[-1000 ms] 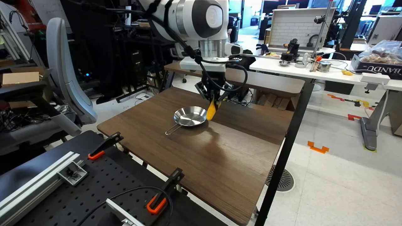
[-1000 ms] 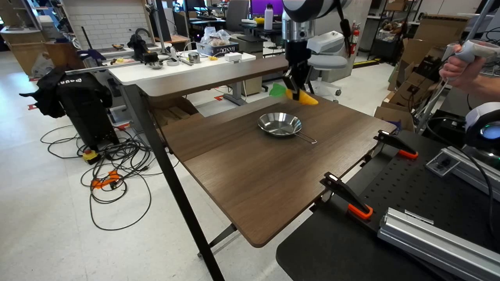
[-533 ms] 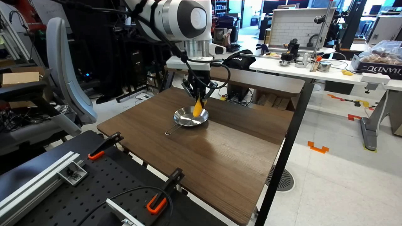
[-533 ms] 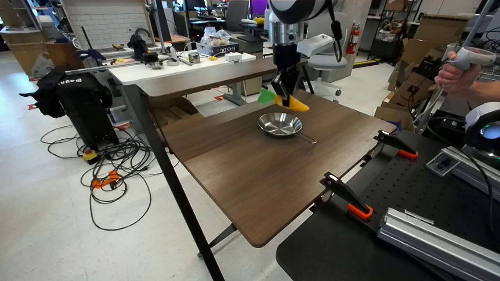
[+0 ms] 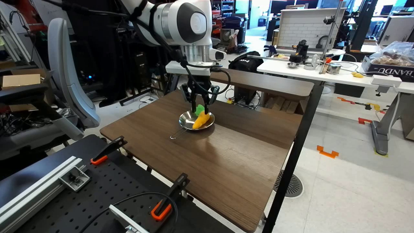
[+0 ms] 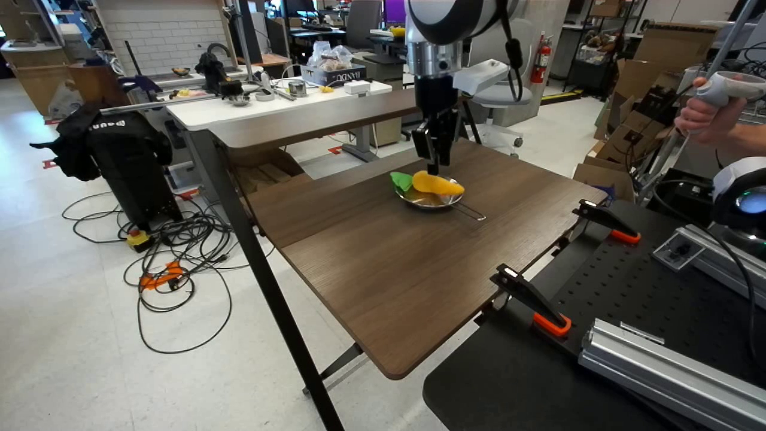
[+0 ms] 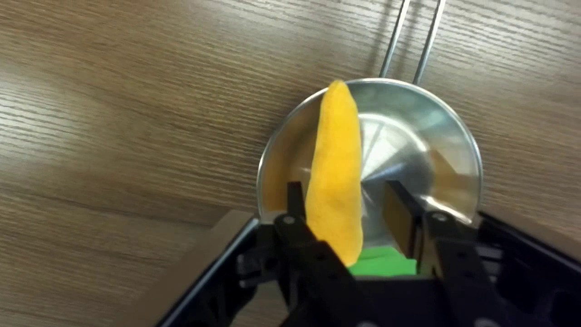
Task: Place the carrot plush toy on the pan
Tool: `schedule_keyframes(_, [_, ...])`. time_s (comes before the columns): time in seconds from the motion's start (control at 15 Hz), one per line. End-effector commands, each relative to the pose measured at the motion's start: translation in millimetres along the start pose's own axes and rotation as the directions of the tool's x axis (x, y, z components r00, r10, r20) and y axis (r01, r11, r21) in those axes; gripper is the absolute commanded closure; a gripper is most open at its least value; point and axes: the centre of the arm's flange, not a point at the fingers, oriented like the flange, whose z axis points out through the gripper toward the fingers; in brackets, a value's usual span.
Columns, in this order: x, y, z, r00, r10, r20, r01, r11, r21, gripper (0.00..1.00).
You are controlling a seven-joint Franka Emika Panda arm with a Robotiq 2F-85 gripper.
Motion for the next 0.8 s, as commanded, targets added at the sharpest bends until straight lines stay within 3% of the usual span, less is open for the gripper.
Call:
schedule_keyframes(0.0, [-12.3, -1.2, -6.9, 1.000, -0.010, 0.007, 0.010, 1.000, 0.001, 0.19])
schedule_keyframes(0.2, [-19.1, -0.3, -13.5, 1.000, -0.006, 0.007, 0.006, 1.000, 0.002, 0.01])
schedule_keyframes(0.73, [-51.1, -3.6, -65.4, 1.000, 0.002, -0.020, -0.002, 1.000, -0.016, 0.00])
